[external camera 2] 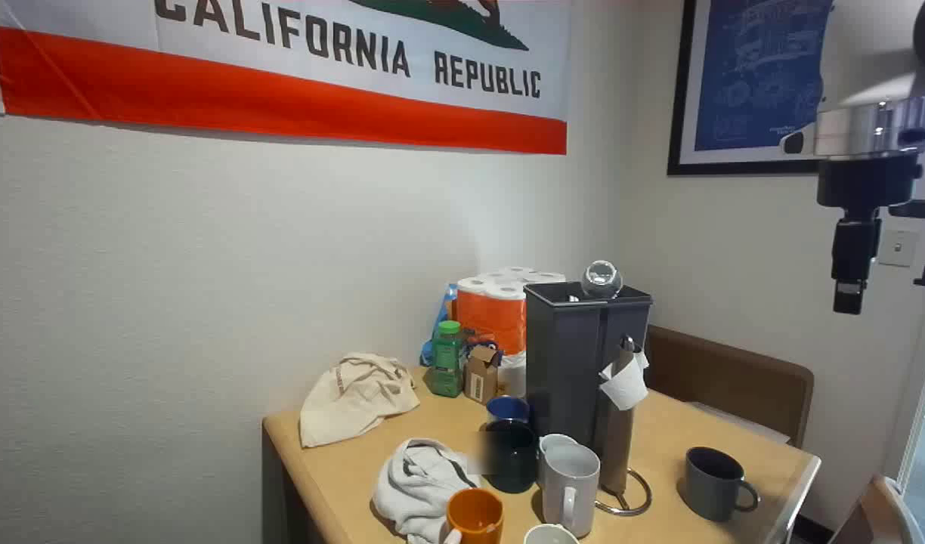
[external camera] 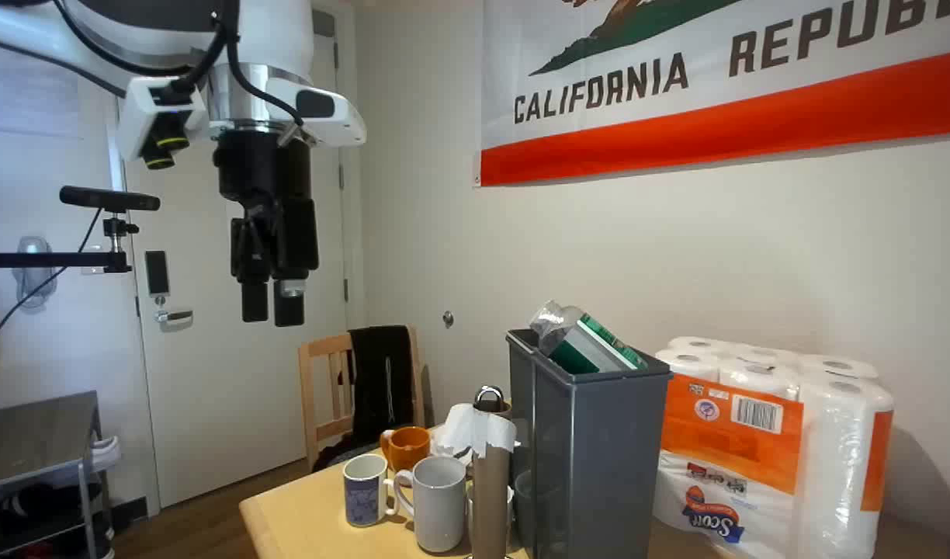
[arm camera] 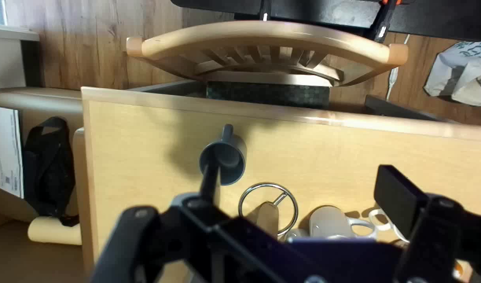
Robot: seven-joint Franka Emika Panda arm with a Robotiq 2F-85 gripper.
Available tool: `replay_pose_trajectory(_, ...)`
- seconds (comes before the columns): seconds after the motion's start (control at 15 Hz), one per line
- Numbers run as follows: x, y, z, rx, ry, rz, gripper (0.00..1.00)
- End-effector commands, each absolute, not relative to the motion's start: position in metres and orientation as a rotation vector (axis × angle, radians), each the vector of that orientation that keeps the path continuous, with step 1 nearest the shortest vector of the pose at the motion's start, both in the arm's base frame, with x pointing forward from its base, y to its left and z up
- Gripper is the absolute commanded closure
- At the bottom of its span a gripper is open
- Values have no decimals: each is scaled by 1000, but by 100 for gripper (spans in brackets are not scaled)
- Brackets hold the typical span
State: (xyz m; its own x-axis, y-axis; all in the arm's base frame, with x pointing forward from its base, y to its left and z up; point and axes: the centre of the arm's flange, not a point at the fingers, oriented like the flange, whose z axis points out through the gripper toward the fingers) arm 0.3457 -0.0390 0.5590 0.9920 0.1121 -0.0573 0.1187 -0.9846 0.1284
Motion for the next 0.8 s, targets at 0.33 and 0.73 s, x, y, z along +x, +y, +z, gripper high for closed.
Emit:
replay_pose_trajectory(0.33,367,-38,543,2994,57,-51,0)
replay_pose_trajectory(0.73,420,-40,509,2956,-227,95,0)
